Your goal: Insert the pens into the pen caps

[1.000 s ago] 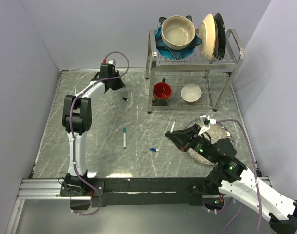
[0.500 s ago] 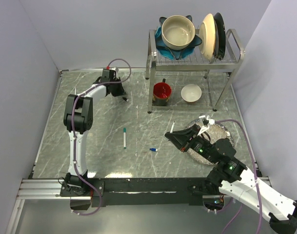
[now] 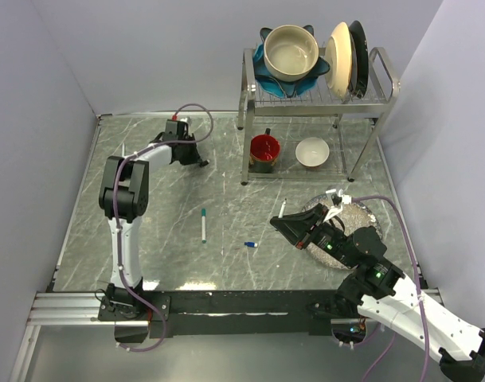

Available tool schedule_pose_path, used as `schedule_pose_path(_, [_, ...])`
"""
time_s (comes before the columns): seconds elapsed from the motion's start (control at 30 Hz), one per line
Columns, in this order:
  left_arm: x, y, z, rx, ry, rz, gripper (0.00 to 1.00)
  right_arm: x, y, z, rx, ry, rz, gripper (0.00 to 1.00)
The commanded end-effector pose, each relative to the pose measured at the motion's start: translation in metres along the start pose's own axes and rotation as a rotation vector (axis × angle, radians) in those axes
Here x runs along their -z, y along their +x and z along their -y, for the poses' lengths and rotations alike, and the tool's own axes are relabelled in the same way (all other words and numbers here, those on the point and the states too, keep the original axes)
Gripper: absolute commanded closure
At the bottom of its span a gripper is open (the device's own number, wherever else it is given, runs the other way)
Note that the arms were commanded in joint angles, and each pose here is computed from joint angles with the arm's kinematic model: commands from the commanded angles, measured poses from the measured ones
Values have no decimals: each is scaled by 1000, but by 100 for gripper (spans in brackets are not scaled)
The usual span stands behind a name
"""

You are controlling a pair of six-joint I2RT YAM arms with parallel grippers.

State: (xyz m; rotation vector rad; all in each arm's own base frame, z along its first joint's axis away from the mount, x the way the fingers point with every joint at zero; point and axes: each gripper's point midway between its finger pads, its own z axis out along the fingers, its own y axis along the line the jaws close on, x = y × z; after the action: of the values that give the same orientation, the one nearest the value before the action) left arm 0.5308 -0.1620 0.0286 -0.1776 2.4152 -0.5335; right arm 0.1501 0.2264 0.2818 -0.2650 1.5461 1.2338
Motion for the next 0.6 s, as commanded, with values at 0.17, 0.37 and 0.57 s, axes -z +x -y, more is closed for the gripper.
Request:
schedule_pose_path(0.17, [36,13,11,-78,-19,17,96,1,-21,-21,-2,-67,50,100])
schedule_pose_path(0.37, [46,-5,13,-117,-83,93,74,2,-19,-20,-5,-67,50,100])
schedule_pose_path(0.57, [47,-24,18,-191,-75,161,57,4,-20,-17,7,-49,55,100])
